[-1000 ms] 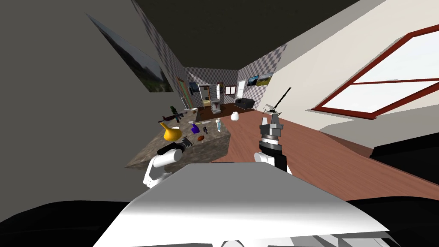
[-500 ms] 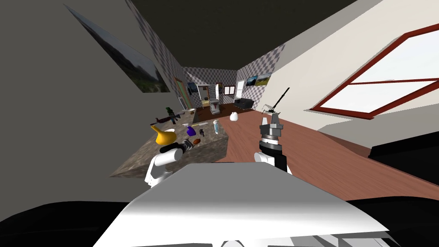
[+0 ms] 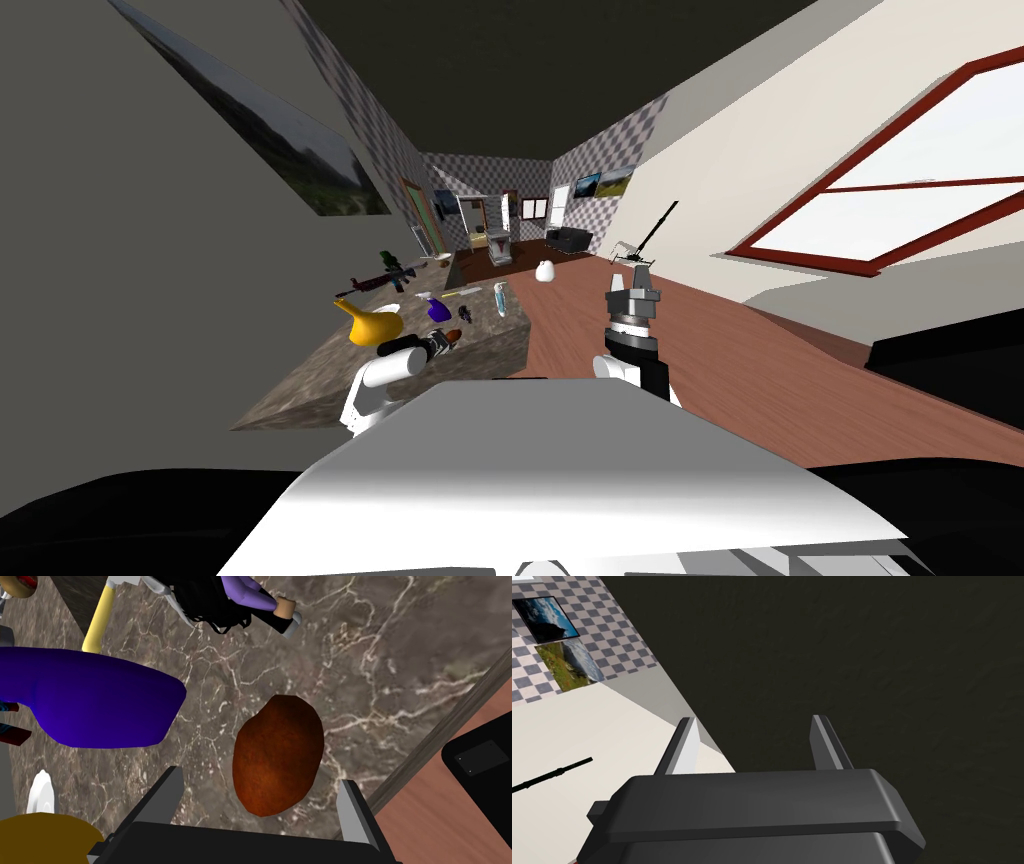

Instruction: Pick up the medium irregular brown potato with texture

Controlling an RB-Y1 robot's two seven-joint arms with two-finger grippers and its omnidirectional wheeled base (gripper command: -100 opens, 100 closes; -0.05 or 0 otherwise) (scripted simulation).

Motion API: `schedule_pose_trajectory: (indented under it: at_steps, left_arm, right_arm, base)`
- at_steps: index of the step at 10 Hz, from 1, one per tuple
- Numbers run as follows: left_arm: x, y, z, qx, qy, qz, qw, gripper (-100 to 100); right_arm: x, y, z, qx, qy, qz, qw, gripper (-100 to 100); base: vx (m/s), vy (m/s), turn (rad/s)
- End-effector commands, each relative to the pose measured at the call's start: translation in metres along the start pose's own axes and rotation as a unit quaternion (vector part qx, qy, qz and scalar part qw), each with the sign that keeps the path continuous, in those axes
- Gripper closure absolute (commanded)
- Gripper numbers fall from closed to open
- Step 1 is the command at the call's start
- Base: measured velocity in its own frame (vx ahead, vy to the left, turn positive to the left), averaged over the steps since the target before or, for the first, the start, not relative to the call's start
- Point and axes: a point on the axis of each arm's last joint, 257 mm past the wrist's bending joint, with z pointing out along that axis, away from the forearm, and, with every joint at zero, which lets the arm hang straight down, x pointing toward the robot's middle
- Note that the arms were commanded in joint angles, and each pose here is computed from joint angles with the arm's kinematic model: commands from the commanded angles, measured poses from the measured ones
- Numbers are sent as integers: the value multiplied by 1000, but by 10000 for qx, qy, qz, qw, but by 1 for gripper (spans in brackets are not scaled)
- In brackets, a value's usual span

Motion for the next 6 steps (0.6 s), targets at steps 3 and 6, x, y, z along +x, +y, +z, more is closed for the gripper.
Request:
schedule_pose_trajectory:
  at_steps: [3, 6]
  left_arm:
    - [-2, 3, 17, 5, 5, -4, 10000, -100]
    - [-2, 3, 14, -6, 2, -6, 10000, 100]
  right_arm:
    - [0, 0, 0, 0, 0, 0, 10000, 0]
    - [0, 0, 0, 0, 0, 0, 10000, 0]
  base:
    - [2, -2, 7]
    - [0, 0, 0]
